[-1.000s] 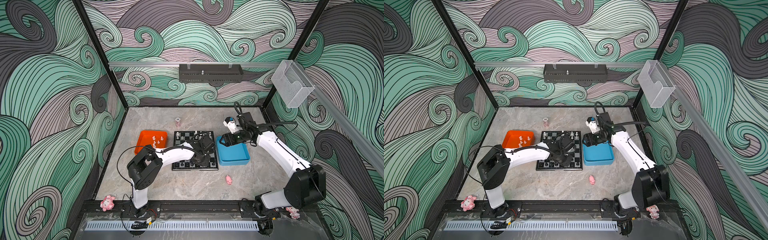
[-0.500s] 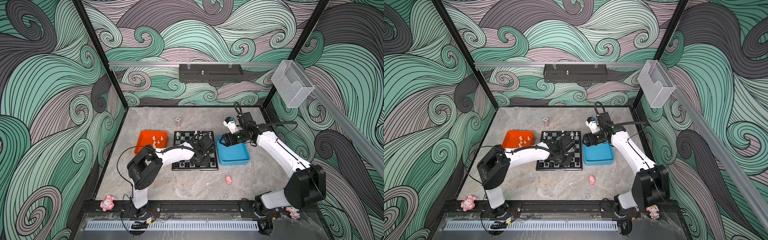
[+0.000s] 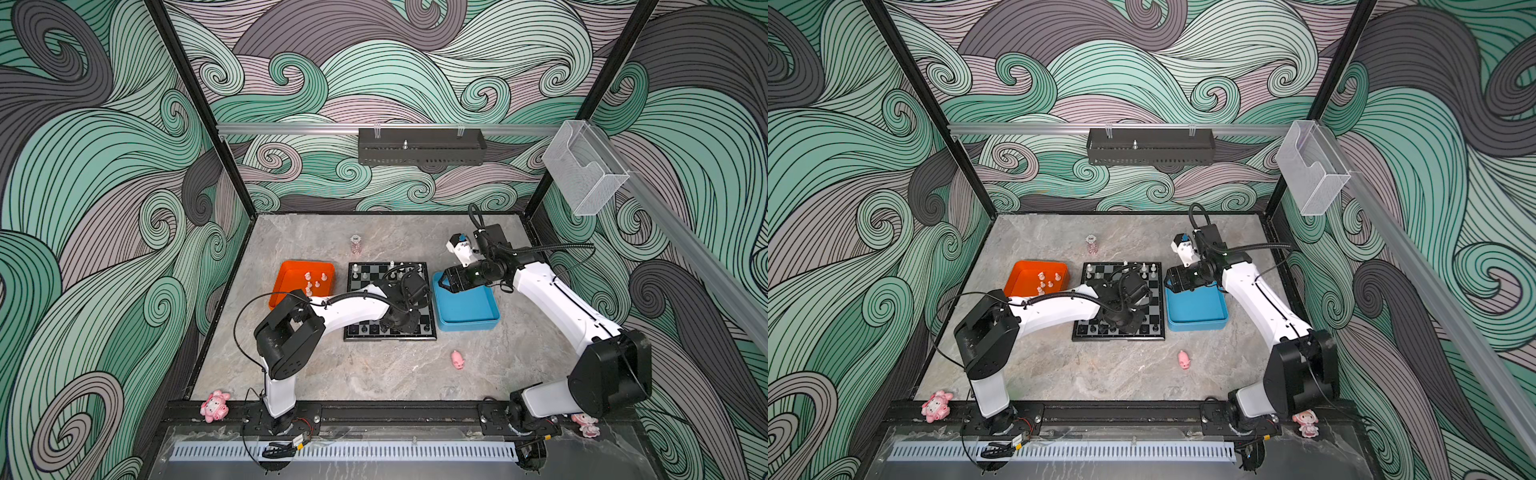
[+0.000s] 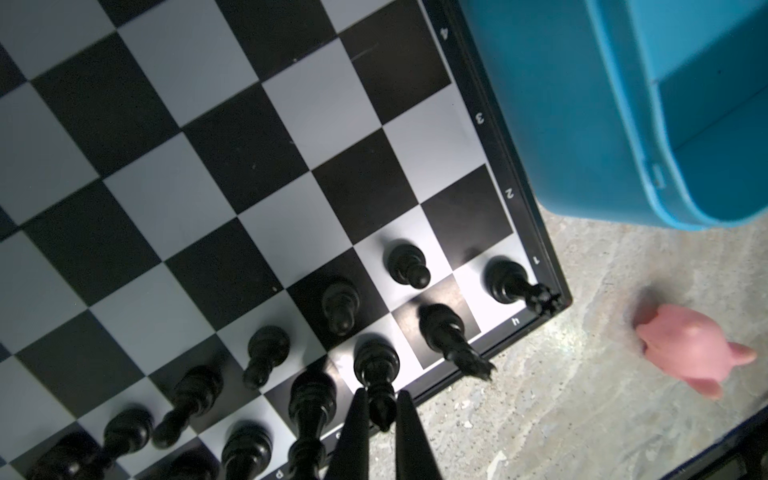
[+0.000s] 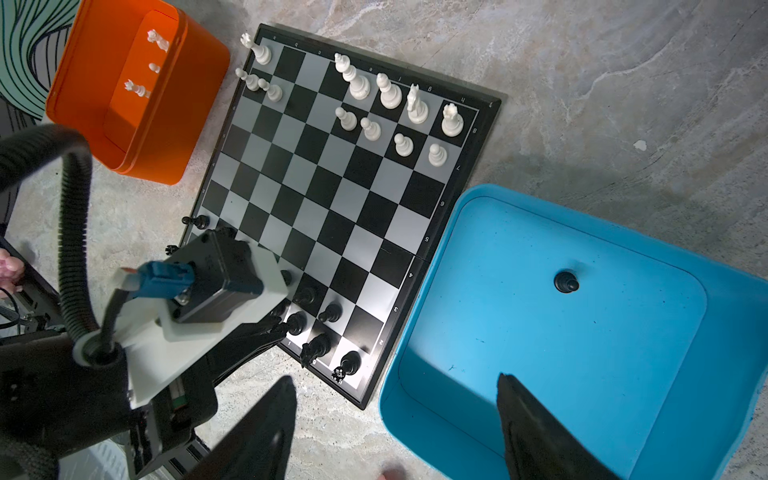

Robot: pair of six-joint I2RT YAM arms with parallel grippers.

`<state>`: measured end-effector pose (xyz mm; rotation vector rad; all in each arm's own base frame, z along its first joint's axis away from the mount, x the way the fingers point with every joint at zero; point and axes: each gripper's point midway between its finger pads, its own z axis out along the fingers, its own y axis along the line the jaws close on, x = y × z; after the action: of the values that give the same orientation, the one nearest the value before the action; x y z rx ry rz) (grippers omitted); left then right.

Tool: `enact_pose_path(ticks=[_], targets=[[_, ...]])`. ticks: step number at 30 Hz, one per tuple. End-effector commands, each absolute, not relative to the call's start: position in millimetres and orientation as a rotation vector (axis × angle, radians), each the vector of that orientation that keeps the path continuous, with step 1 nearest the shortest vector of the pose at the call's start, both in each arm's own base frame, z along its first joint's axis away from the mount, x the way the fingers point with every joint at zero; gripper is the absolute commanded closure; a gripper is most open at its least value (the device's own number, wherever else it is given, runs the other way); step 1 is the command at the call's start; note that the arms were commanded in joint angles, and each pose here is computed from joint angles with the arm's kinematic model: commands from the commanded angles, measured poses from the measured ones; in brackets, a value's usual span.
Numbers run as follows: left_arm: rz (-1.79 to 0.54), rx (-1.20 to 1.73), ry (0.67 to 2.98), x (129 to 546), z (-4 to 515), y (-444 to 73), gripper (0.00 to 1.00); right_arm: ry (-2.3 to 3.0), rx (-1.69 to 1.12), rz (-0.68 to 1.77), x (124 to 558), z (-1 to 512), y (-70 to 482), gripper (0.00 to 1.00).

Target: Set up the chess pieces on the board

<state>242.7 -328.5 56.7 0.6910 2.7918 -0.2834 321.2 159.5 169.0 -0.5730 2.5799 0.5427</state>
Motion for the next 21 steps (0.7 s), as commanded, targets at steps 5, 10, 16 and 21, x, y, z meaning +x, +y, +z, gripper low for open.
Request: enact_pose_path(ticks=[5, 10, 16, 21], targets=[[-0.267, 0.716, 2.774, 241.7, 67.4, -330.8, 0.89, 2.593, -0.572, 0.556, 319.1, 162.9, 158.5, 0.23], [-0.270, 0.715, 2.773, 241.4, 67.7, -331.3, 0.89, 2.596, -0.572, 0.554, 318.7, 162.1, 158.2, 0.24], [-0.270, 0.718, 2.771, 240.8, 69.9, -330.5, 0.78, 2.592, -0.573, 0.556, 319.2, 162.9, 158.5, 0.24], [-0.283, 0.721, 2.757, 239.9, 76.4, -332.0, 0.68, 2.590, -0.572, 0.555, 319.2, 163.7, 158.4, 0.24]])
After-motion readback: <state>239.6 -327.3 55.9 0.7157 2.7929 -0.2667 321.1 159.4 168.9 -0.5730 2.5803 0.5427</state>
